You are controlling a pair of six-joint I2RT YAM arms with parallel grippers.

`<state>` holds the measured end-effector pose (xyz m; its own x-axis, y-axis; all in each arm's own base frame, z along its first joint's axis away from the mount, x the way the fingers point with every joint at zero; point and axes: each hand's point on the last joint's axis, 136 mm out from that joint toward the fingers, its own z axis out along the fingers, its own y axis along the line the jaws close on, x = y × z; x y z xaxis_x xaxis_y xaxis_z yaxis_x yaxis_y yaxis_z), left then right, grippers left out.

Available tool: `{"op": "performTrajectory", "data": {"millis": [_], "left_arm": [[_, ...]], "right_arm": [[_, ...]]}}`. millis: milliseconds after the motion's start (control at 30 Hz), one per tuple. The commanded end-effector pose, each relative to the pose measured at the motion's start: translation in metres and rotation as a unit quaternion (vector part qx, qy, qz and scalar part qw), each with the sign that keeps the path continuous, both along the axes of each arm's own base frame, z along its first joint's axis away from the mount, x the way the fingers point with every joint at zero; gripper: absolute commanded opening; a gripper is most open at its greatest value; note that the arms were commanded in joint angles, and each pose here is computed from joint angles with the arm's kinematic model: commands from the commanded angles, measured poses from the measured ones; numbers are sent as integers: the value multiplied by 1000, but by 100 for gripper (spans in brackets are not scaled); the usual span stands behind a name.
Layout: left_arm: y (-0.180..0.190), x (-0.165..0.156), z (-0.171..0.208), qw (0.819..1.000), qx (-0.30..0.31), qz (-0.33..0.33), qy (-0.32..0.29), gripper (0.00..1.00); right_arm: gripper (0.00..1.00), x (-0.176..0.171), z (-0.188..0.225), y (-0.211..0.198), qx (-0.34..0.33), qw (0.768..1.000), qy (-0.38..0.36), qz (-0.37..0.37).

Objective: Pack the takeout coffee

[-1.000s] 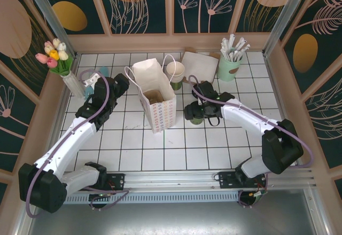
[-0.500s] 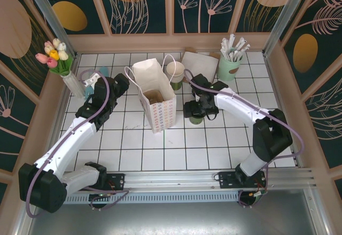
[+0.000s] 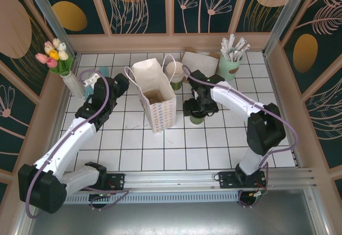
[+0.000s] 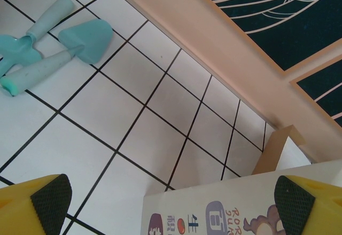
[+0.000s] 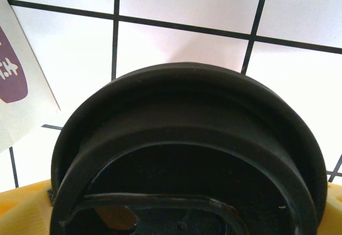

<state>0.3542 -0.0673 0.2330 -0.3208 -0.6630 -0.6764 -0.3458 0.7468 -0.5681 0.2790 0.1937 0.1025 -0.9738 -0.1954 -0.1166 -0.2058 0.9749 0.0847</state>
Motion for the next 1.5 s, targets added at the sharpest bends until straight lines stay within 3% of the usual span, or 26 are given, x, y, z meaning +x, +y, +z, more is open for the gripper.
{"op": "performTrajectory", "data": {"millis": [0,1467], "left_arm": [[5,0,7,1000,10,5,-15,99],[0,4,-14,1000,15,-9,13,99]], "right_arm": [[99,-3,0,-7,-17,1000,27,0],[99,2,5,-13,-53,997,49,-7]]}}
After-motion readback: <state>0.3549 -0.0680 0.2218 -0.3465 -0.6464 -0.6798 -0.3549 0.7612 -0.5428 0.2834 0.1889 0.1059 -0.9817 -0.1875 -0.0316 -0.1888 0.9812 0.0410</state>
